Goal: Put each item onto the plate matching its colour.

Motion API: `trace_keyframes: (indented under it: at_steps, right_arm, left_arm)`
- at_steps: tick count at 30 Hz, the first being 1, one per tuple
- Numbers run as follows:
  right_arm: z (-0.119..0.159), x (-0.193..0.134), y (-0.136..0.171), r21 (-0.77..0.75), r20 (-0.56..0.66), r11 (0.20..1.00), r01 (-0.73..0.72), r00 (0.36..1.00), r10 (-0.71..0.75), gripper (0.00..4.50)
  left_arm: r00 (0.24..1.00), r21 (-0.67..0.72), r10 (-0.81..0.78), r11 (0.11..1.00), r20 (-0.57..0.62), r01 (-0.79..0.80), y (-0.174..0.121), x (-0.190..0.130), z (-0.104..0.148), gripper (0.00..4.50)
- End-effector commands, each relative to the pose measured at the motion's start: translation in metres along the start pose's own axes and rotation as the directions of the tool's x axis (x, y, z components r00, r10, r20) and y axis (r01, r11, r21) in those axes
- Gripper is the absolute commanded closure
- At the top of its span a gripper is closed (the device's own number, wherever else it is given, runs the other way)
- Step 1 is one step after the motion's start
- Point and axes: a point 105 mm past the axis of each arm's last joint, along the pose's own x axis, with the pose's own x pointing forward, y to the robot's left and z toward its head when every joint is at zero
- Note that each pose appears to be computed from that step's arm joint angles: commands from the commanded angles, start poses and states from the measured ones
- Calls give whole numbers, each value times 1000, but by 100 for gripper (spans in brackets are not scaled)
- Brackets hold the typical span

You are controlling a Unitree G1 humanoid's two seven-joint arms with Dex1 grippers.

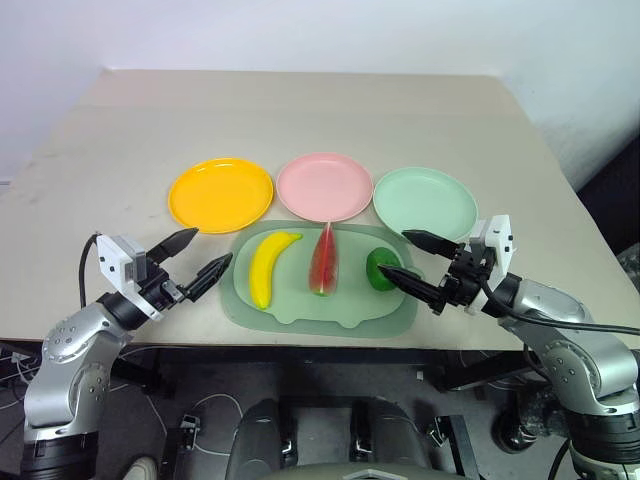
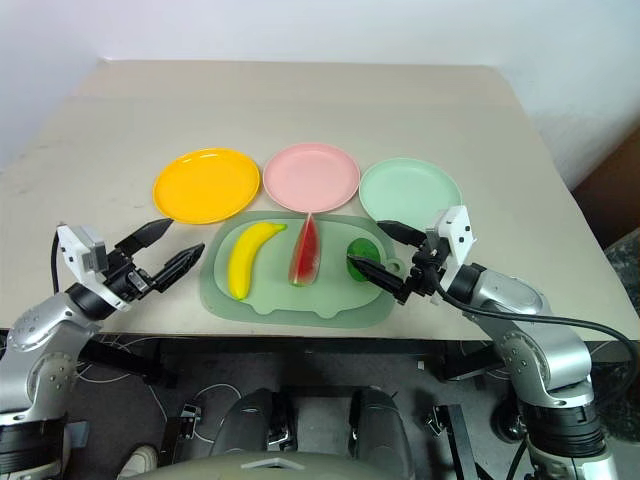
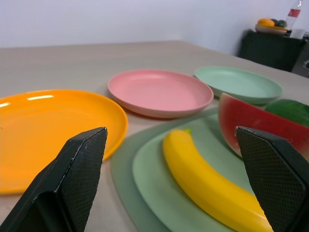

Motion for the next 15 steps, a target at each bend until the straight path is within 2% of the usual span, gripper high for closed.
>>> trace_keyframes:
  at_steps: [1,7,10,15]
  right_arm:
    - [13,3,2,-28,39,1000,-14,999,15,0]
    - [13,7,6,-15,27,1000,-15,1000,15,0]
    - [7,9,1,21,-22,999,24,999,-23,0]
    - [7,11,-9,28,-38,996,90,995,-89,0]
  left_arm:
    - [999,18,-33,999,37,32,-12,3,14,4]
    - [998,31,-66,997,18,65,-16,3,16,4]
    - [997,27,-80,996,11,80,-16,4,15,4]
    - [993,39,-115,993,15,114,-18,15,15,4]
